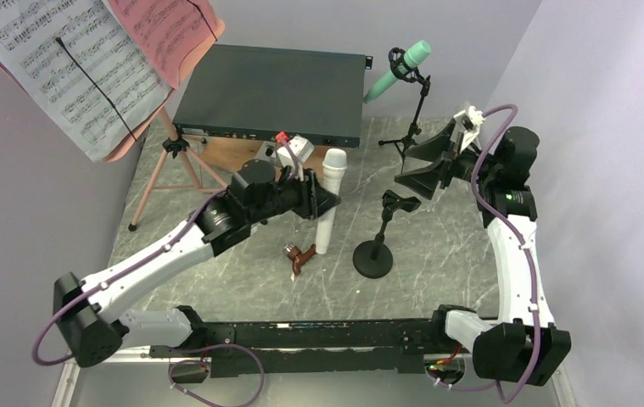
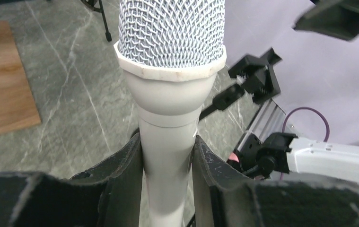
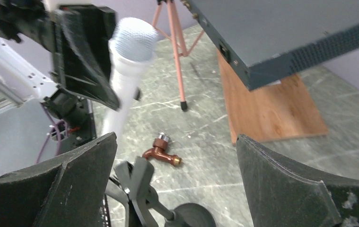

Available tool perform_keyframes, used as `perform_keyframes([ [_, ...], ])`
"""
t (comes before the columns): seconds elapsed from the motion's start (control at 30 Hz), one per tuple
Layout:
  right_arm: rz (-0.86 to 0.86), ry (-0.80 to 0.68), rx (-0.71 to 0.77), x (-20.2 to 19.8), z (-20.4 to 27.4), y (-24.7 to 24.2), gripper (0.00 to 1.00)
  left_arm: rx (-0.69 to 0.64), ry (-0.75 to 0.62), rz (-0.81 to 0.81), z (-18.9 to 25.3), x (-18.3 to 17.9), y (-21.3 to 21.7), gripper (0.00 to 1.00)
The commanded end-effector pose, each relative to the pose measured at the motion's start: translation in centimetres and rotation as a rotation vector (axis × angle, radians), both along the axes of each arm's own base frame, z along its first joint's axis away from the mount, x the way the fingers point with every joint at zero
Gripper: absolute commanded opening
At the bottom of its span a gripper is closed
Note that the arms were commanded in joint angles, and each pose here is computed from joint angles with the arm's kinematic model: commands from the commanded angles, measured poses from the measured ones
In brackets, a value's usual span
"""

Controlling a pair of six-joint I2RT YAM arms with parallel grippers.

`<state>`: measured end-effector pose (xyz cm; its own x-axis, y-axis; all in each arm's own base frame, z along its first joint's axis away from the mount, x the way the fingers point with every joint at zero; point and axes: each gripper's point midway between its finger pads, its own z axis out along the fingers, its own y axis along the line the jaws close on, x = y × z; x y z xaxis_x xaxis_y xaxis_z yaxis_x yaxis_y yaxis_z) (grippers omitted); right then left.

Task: Pack up the instrument practice props
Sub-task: Place the microphone at the center of the board.

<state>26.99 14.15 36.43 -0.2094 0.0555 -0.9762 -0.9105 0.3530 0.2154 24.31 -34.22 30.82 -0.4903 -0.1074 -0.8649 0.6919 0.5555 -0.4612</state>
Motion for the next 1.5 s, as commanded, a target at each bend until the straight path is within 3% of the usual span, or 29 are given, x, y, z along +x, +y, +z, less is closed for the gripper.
perform_keyframes([
  [0.0, -0.049, -0.069, -0.034, -0.2, -0.8, -1.9, 1.00, 0.047, 0.045, 0.006, -0.8, -2.4, 2.9, 0.00],
  [0.2, -0.252, -0.104, -0.156, 1.5, -3.4, -5.4, 1.00, 0.152, 0.172, 0.163, -5.1, -4.3, 8.4, 0.00],
  [0.6, -0.549, 0.025, -0.119, 4.4, -8.0, -12.7, 1.00, 0.364, 0.392, 0.621, -12.8, -4.1, 18.5, 0.00],
  [0.97, -0.588, 0.068, -0.122, 4.5, -11.4, -14.5, 1.00, 0.346, 0.717, 0.921, -21.1, -3.1, 26.1, 0.00],
  [1.27, -0.582, 0.062, -0.118, 4.2, -11.5, -14.4, 1.00, 0.272, 0.806, 1.078, -22.1, 1.3, 32.0, 0.00],
  [1.47, -0.582, 0.049, -0.111, 3.9, -11.1, -14.4, 1.00, 0.363, 0.875, 1.109, -22.4, 4.8, 36.0, 0.05],
])
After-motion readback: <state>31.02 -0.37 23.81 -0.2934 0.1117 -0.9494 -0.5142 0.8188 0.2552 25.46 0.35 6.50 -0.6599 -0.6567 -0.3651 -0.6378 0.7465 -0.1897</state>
